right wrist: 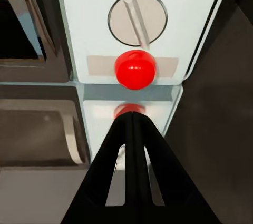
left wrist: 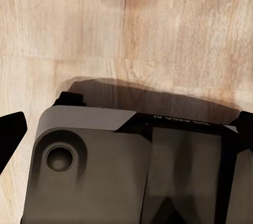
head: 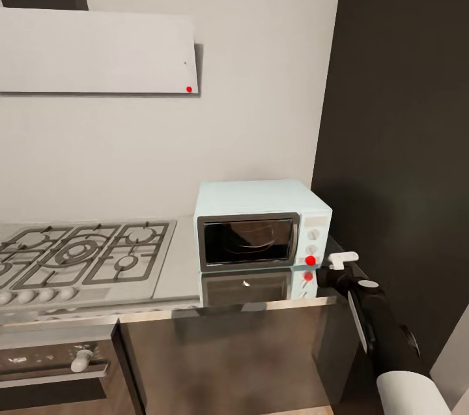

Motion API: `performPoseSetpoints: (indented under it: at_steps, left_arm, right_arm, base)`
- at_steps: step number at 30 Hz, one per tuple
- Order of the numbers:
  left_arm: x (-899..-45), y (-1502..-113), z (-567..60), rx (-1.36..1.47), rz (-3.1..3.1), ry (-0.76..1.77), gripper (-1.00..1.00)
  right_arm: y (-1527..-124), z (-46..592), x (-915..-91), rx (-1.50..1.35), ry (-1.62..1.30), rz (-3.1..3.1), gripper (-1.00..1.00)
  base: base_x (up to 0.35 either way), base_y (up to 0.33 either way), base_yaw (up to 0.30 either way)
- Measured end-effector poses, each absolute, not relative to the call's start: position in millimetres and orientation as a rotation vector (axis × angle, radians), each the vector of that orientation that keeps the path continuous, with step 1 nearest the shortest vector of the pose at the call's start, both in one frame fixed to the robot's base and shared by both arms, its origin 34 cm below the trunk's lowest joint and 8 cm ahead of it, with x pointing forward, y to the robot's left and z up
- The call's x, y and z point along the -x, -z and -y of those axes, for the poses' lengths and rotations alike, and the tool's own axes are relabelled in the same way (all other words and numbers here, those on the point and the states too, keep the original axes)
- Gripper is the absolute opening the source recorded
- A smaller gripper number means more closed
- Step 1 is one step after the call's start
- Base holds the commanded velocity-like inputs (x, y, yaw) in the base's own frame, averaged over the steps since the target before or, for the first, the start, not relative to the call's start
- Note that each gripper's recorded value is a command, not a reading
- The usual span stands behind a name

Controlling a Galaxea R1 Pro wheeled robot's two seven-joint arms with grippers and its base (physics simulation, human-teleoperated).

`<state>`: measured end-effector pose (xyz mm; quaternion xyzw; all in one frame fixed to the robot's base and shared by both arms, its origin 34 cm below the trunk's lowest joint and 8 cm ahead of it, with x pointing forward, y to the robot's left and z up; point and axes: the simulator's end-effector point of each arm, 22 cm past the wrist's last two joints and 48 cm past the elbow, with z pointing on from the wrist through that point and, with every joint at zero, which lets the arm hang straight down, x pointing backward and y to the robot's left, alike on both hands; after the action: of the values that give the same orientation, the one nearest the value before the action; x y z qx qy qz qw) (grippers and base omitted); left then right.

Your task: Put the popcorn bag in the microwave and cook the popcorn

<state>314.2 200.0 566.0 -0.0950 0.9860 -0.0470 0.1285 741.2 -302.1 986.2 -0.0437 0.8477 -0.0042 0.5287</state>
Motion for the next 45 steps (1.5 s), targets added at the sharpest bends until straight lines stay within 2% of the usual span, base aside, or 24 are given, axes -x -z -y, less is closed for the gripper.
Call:
performPoseSetpoints:
  at_steps: [11,27,45]
  left_arm:
    - [-314,-566,-200,0.277,-2.866,0.137,1.00]
    - [-314,-566,-201,0.281,-2.866,0.135,1.00]
    - [-314,-566,-202,0.282,-2.867,0.133,1.00]
  right_arm:
    - [-986,323,-738,0.039,0.024,-2.023,-1.00]
    - [-985,316,-739,0.044,0.015,-2.024,-1.00]
    - [-957,312,-738,0.060,0.012,-2.053,-1.00]
  base:
    - [0.089,0.000,0.000]
    - [0.041,0.000,0.000]
    - [0.134,0.000,0.000]
